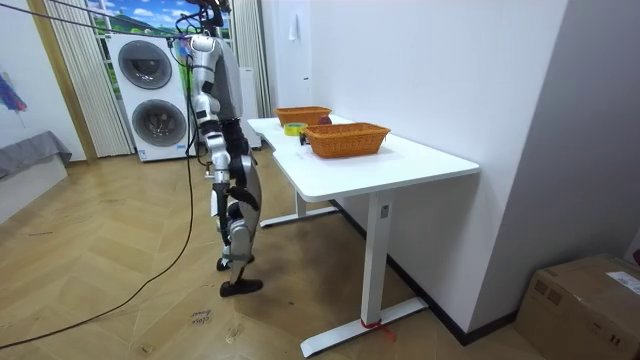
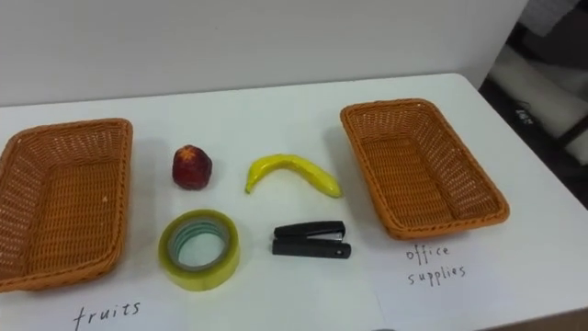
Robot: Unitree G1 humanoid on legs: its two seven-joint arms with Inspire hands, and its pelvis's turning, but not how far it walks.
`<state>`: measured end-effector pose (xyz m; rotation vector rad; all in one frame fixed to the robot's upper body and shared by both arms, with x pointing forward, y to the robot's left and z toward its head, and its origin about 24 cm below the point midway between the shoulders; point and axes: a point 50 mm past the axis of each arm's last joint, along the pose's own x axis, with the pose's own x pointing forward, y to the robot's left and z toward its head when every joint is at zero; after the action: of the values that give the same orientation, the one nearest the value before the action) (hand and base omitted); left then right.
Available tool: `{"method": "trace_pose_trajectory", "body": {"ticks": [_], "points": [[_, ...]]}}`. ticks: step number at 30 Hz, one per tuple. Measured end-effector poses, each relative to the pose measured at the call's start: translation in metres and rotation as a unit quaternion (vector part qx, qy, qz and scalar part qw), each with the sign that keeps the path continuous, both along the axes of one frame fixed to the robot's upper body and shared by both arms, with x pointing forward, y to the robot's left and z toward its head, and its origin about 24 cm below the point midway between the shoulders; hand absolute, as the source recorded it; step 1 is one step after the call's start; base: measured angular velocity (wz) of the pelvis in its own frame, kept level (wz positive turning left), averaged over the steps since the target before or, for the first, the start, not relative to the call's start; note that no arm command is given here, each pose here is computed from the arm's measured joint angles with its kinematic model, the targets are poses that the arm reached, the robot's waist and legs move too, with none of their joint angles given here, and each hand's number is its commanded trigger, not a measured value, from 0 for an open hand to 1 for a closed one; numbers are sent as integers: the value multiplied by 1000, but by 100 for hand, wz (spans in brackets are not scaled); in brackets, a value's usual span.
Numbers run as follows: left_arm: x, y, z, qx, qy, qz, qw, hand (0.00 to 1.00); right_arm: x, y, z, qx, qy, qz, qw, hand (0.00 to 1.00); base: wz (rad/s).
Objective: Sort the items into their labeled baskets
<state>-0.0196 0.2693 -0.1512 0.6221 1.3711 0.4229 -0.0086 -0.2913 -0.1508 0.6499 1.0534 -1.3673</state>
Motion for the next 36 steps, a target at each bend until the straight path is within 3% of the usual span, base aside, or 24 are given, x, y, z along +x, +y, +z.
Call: {"method": "trace_pose_trajectory", "body": {"ticks": [10,23,26,31,36], "points": [[11,4,3,12,-35,-8,999,0,67,-32,40,-141,-72,21,987,0,-7],[12,1,2,13,-35,-21,999,0,111,-46,96,-308,-83,35,947,0,0],[13,1,2,13,-36,-23,999,0,119,-48,116,-352,-94,31,931,0,-1],[14,-1,2,8,-36,-31,999,0,146,-51,170,-424,-206,21,881,0,3],[14,-2,1,4,-34,-39,999,0,155,-47,194,-468,-244,30,849,0,3]]}}
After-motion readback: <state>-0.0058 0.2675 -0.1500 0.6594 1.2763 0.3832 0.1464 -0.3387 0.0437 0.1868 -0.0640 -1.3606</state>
